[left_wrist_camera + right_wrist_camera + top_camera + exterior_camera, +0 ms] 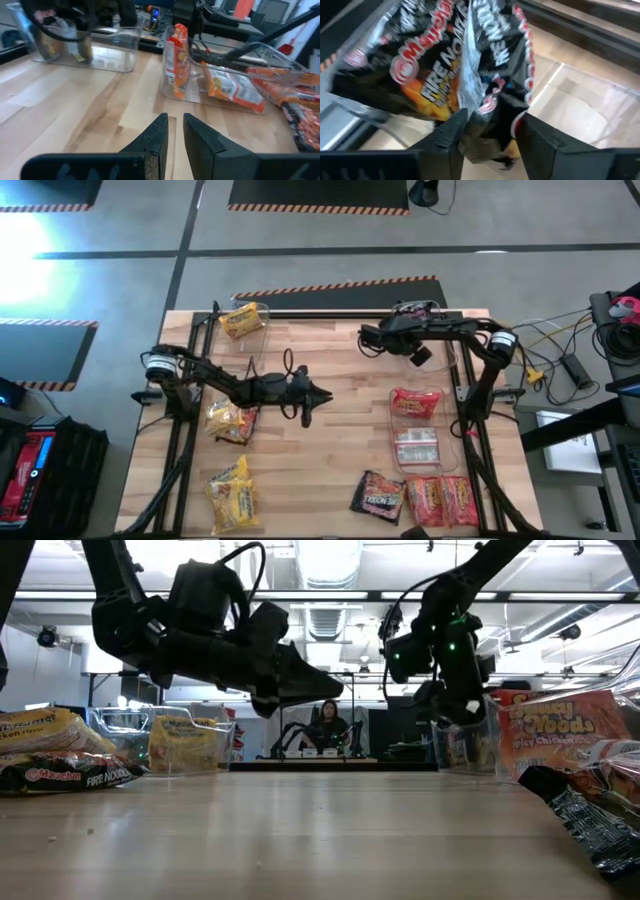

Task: Sort Maruchan noodles
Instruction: Put the black noodle pack into the top right transparent bin

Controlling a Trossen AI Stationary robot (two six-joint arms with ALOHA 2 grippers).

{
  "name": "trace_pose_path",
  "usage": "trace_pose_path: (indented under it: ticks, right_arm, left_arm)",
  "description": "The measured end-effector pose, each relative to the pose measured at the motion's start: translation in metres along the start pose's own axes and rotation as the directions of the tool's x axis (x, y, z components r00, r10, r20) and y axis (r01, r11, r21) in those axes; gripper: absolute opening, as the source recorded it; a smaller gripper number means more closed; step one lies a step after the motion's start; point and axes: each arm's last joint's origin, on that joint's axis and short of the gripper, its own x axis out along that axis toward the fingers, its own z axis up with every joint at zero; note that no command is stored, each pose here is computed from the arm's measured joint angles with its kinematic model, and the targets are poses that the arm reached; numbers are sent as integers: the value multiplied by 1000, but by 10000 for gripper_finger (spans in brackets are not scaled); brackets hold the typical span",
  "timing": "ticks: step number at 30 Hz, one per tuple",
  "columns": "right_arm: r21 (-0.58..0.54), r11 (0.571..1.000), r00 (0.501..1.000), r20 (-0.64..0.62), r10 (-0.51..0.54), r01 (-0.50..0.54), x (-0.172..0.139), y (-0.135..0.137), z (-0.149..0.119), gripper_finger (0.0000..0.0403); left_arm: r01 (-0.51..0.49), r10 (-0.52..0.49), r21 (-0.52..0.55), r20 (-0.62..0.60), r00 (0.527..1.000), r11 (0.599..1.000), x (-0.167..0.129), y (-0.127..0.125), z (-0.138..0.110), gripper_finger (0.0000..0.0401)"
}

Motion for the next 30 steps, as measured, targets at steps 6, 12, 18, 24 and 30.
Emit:
trace_pose_path:
  ticks: [6, 12, 18, 24, 30]
  right_arm:
    - [-54, 994, 995, 26, 93, -92, -19, 13, 17, 174]
    - [-229, 955, 979, 36, 201, -188, -47, 35, 35, 174]
    - [-660, 665, 933, -175, 315, -349, -97, 51, 57, 174]
    - [-716, 280, 764, -548, 341, -639, -158, 26, 42, 173]
    - [-661, -57, 630, -735, 251, -748, -215, -43, -11, 173]
  left_arm:
    - [5, -5, 6, 0, 1000, 1000, 0, -1, 0, 42]
    - [5, -5, -20, 0, 1000, 1000, 0, -1, 0, 42]
    - [30, -30, -64, -6, 1000, 998, 0, -2, 0, 42]
    - [148, -152, -103, -29, 988, 984, 0, -10, -1, 42]
    - [303, -315, -148, -62, 947, 941, -3, -35, -6, 42]
